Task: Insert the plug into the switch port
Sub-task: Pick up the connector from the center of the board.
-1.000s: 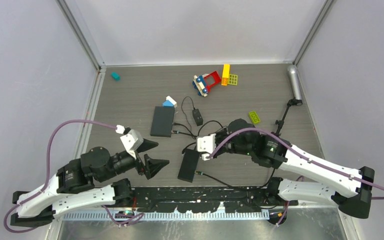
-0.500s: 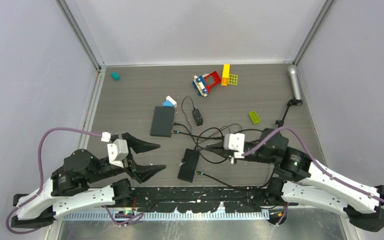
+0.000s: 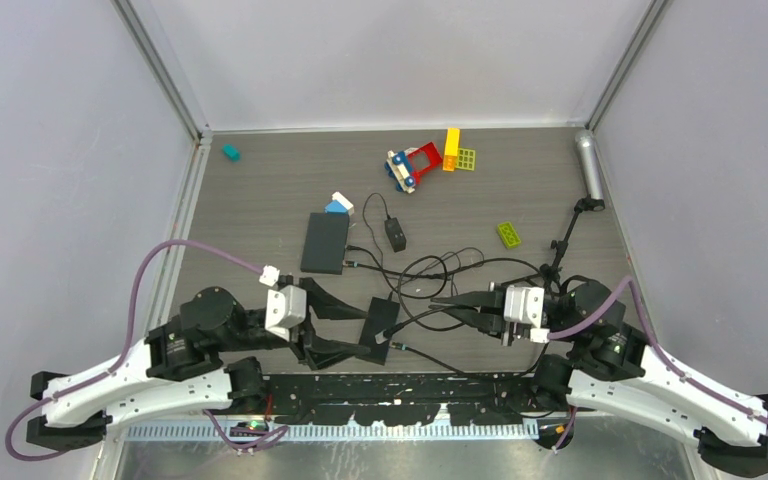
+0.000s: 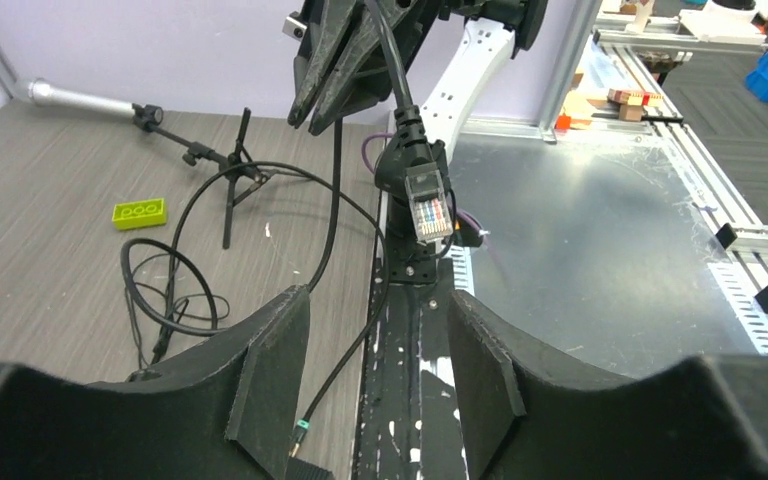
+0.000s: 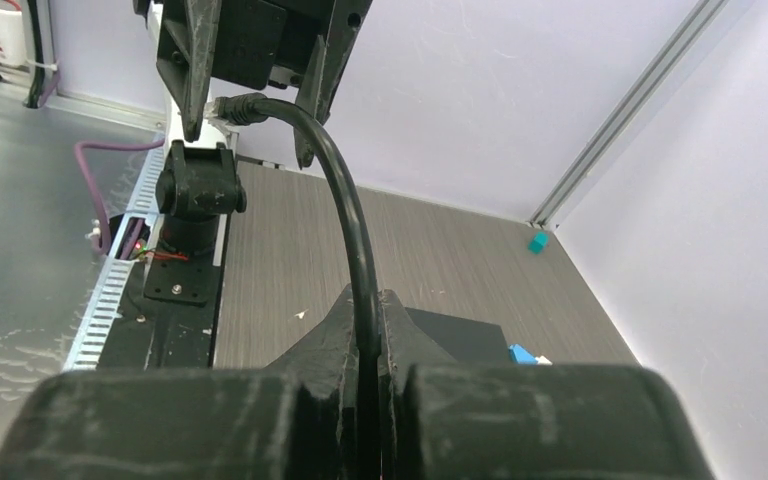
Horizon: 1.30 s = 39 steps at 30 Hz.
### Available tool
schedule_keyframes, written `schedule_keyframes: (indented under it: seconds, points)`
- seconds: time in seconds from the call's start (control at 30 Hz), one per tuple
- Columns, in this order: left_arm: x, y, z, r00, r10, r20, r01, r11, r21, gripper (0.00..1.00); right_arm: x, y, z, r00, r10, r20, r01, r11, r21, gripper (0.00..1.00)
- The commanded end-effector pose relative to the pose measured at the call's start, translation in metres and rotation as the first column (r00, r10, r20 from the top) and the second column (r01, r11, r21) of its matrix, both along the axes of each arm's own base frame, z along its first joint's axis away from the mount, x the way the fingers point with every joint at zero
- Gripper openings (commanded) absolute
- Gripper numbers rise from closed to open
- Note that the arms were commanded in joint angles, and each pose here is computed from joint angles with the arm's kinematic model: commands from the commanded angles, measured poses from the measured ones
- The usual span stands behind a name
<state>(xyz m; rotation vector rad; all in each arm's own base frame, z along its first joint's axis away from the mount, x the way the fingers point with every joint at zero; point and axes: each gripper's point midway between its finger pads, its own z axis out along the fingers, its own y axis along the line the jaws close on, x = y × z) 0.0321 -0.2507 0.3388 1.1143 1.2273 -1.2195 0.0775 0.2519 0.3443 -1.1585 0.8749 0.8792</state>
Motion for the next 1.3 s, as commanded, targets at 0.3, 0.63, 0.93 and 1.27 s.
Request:
schedule_keyframes:
  seconds: [0.3, 0.63, 0.93, 1.27]
  points:
    - [-0.005, -0.018, 0.026, 0.998, -0.053, -0.032, 0.048, 0.988, -0.146, 0.54, 0.004, 0.006, 0.007, 1.0, -0.008, 0.021, 0.007, 1.0, 0.027, 0.01]
    - [-0.005, -0.027, 0.02, 0.996, -0.067, -0.061, 0.06, 0.992, -0.109, 0.19, 0.005, 0.009, 0.004, 1.0, -0.004, 0.018, 0.004, 1.0, 0.016, 0.01]
    - [0.025, -0.022, 0.003, 0.942, 0.137, -0.307, -0.157, 0.987, -0.042, 0.0, 0.019, 0.004, -0.016, 0.99, -0.077, 0.122, 0.084, 0.995, -0.054, 0.56]
    - [0.056, -0.02, -0.053, 0.579, 0.396, -0.713, -0.409, 0.897, 0.166, 0.0, 0.054, 0.02, -0.019, 0.922, -0.136, 0.362, 0.212, 0.961, -0.18, 0.7]
